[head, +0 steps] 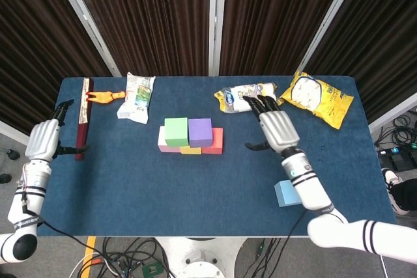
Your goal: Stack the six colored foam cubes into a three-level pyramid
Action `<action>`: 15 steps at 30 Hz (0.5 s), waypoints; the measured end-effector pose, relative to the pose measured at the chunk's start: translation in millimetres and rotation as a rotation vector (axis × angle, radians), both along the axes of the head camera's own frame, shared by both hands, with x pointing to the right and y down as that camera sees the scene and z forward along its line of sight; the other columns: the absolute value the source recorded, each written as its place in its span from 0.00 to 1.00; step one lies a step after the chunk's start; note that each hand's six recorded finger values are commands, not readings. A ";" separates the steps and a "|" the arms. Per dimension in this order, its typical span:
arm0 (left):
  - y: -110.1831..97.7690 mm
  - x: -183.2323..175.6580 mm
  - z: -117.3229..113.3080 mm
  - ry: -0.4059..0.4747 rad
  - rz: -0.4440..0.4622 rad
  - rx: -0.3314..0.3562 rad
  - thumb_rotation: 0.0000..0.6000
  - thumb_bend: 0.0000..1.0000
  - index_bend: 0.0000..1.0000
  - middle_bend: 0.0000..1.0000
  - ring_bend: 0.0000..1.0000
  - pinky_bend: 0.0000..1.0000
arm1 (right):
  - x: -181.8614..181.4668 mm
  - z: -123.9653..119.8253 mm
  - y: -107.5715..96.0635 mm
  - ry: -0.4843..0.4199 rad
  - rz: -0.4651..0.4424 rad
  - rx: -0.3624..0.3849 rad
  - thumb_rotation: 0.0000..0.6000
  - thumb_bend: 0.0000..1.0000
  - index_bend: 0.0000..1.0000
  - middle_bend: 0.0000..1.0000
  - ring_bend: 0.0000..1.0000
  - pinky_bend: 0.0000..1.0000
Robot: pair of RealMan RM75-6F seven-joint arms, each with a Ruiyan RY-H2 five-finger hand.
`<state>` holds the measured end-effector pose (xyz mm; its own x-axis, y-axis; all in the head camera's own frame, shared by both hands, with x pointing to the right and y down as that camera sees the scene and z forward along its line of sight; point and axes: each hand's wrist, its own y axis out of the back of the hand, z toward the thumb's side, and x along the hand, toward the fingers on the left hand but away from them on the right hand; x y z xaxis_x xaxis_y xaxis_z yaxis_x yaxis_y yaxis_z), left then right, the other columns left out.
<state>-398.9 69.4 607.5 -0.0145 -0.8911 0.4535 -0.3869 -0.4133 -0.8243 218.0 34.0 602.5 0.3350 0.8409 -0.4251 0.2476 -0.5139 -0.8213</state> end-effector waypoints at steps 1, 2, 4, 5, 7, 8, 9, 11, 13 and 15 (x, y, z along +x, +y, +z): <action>0.1 1.3 0.2 0.000 0.004 0.000 1.00 0.01 0.08 0.08 0.12 0.31 | 10.0 -1.3 5.6 0.006 0.002 -0.004 1.00 0.03 0.07 0.15 0.04 0.13; 0.3 2.7 0.7 0.001 0.007 0.000 1.00 0.01 0.08 0.08 0.12 0.31 | 18.4 -2.0 11.5 0.010 0.002 -0.011 1.00 0.03 0.07 0.15 0.04 0.13; 0.8 5.2 1.6 0.005 0.013 -0.004 1.00 0.01 0.08 0.08 0.12 0.31 | 33.5 -1.9 25.9 0.013 -0.001 -0.036 1.00 0.03 0.07 0.15 0.04 0.16; 0.9 6.3 2.0 0.005 0.017 -0.006 1.00 0.01 0.08 0.08 0.12 0.31 | 38.0 -1.3 32.0 0.011 -0.005 -0.049 1.00 0.03 0.07 0.15 0.05 0.17; 1.5 8.8 3.0 0.003 0.025 -0.010 1.00 0.01 0.08 0.08 0.12 0.31 | 45.7 1.0 45.3 0.002 -0.014 -0.082 1.00 0.03 0.07 0.15 0.05 0.18; 1.8 10.2 3.5 0.003 0.029 -0.012 1.00 0.01 0.08 0.08 0.12 0.31 | 48.2 2.0 50.3 0.000 -0.020 -0.094 1.00 0.03 0.07 0.15 0.05 0.18; 2.3 12.2 4.4 0.004 0.033 -0.015 1.00 0.01 0.08 0.08 0.12 0.31 | 51.2 3.4 56.9 0.001 -0.030 -0.108 1.00 0.03 0.07 0.16 0.05 0.18; 3.1 14.5 5.7 0.006 0.038 -0.018 1.00 0.01 0.08 0.08 0.12 0.31 | 55.6 6.3 67.6 0.008 -0.046 -0.130 1.00 0.03 0.07 0.16 0.05 0.18; 4.2 16.8 7.1 0.009 0.043 -0.024 1.00 0.01 0.08 0.08 0.12 0.31 | 61.5 10.5 80.8 0.019 -0.059 -0.161 1.00 0.02 0.07 0.16 0.05 0.18; 4.8 18.1 8.0 0.010 0.047 -0.028 1.00 0.01 0.08 0.08 0.12 0.31 | 67.4 15.5 92.4 0.033 -0.067 -0.191 1.00 0.00 0.07 0.16 0.05 0.19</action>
